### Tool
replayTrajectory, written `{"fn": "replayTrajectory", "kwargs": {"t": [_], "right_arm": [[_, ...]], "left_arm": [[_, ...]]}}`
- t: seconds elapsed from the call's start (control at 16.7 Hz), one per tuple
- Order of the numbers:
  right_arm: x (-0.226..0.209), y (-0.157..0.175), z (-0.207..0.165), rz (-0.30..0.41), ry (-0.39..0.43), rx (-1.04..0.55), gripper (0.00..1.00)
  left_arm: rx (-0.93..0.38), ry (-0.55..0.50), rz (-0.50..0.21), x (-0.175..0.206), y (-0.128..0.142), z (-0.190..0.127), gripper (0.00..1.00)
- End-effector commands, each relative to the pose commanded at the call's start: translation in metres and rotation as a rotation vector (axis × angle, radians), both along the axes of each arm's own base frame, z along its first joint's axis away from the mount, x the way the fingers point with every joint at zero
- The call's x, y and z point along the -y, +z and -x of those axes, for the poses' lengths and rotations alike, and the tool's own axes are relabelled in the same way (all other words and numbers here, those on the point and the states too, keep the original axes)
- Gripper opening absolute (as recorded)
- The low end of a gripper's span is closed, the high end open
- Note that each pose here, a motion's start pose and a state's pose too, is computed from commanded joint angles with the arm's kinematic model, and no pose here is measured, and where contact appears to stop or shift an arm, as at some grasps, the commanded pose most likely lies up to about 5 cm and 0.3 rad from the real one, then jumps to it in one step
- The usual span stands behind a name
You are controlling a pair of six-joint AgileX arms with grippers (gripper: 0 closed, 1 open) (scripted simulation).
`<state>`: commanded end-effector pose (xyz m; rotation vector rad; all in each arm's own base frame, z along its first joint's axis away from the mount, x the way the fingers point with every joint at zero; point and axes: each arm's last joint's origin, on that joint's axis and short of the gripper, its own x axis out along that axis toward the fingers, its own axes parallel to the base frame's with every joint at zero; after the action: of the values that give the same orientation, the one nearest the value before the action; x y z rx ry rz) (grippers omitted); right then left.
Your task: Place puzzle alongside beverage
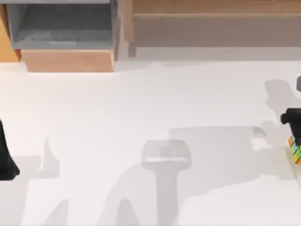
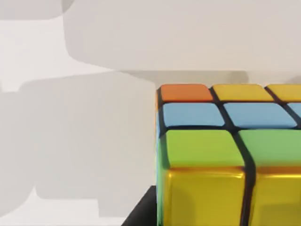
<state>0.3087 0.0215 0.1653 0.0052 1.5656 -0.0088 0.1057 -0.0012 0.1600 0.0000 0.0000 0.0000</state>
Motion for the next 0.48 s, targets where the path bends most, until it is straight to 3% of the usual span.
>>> {"fn": "replayTrajectory", "kwargs": {"t": [0.24, 0.48], "right_arm": [[0.0001, -0.0011, 0.0003, 0.001, 0.0, -0.005, 0.0], [0.0001, -0.0011, 0.0003, 0.001, 0.0, -0.005, 0.3]], "left_arm": [[0.0, 0.0, 0.0, 0.0, 0.0, 0.0, 1.0], [0.0, 0.0, 0.0, 0.0, 0.0, 0.0, 1.0]]}}
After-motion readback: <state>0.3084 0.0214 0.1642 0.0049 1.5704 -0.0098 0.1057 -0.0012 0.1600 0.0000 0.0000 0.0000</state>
